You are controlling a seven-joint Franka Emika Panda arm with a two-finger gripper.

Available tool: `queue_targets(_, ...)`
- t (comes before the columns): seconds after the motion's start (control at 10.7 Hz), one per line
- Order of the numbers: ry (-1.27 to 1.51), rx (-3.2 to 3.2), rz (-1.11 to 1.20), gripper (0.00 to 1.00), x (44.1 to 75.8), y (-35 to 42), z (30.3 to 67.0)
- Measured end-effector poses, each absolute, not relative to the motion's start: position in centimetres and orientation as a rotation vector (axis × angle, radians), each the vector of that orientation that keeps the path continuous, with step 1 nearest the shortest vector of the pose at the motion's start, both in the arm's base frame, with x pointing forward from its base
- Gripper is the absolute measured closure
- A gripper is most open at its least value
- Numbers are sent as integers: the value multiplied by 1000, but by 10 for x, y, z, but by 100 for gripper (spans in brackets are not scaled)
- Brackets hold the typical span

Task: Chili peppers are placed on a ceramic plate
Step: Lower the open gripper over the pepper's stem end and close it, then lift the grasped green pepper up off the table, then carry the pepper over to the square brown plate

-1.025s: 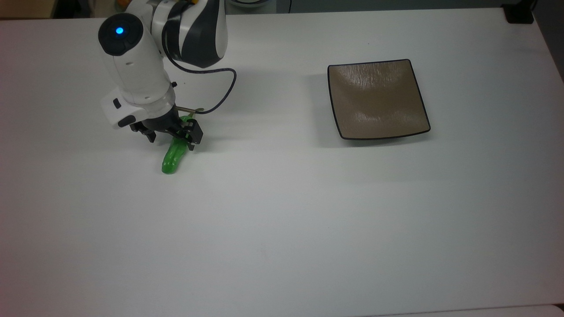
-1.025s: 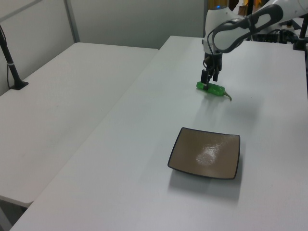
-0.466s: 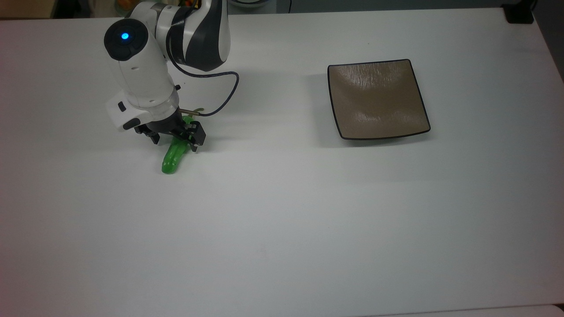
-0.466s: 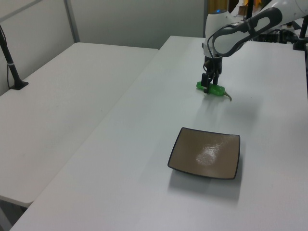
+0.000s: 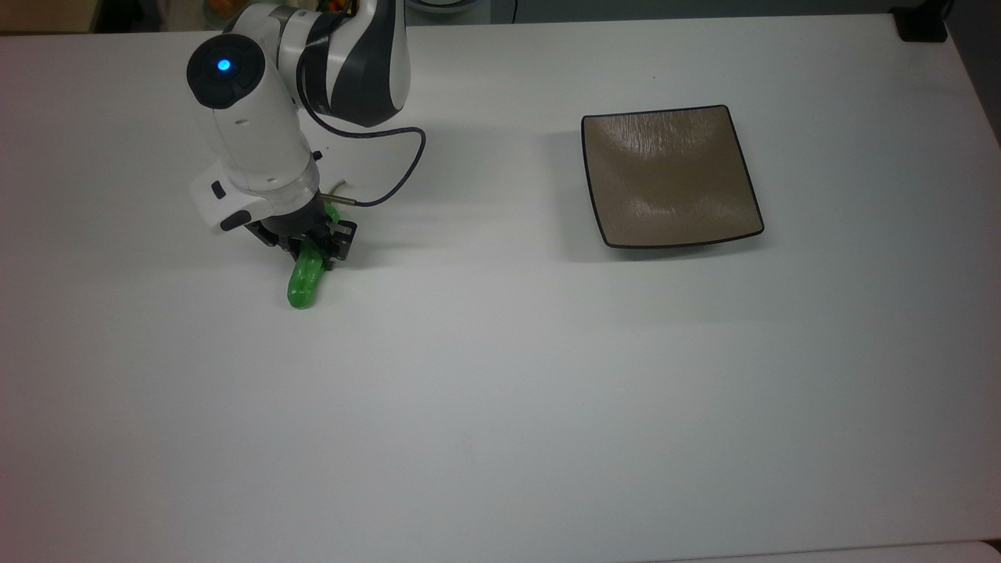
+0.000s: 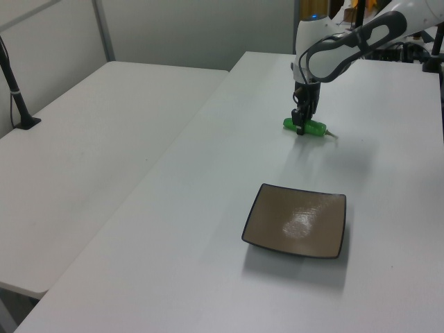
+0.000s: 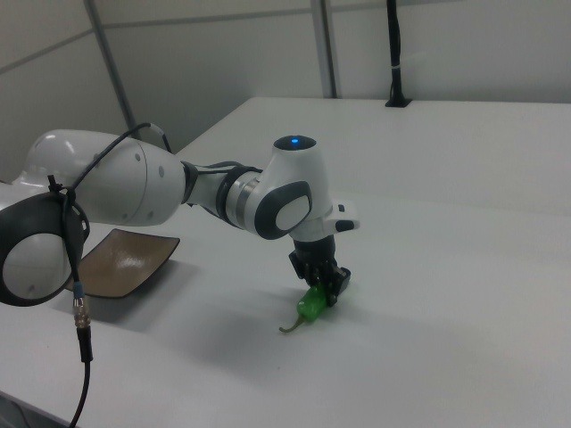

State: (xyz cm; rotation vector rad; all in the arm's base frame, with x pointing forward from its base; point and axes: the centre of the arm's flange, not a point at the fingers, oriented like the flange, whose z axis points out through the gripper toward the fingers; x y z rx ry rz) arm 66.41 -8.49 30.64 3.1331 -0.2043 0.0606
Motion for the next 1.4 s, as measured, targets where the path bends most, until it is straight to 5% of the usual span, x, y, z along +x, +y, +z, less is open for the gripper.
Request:
queue_targets(0.47,-202,3135,63,63,664,-84,320)
queue_targets(1.03,-21,3198,24,63,630,-1,458)
queue_targets(1.4,226,3238,-39,63,595,99,513)
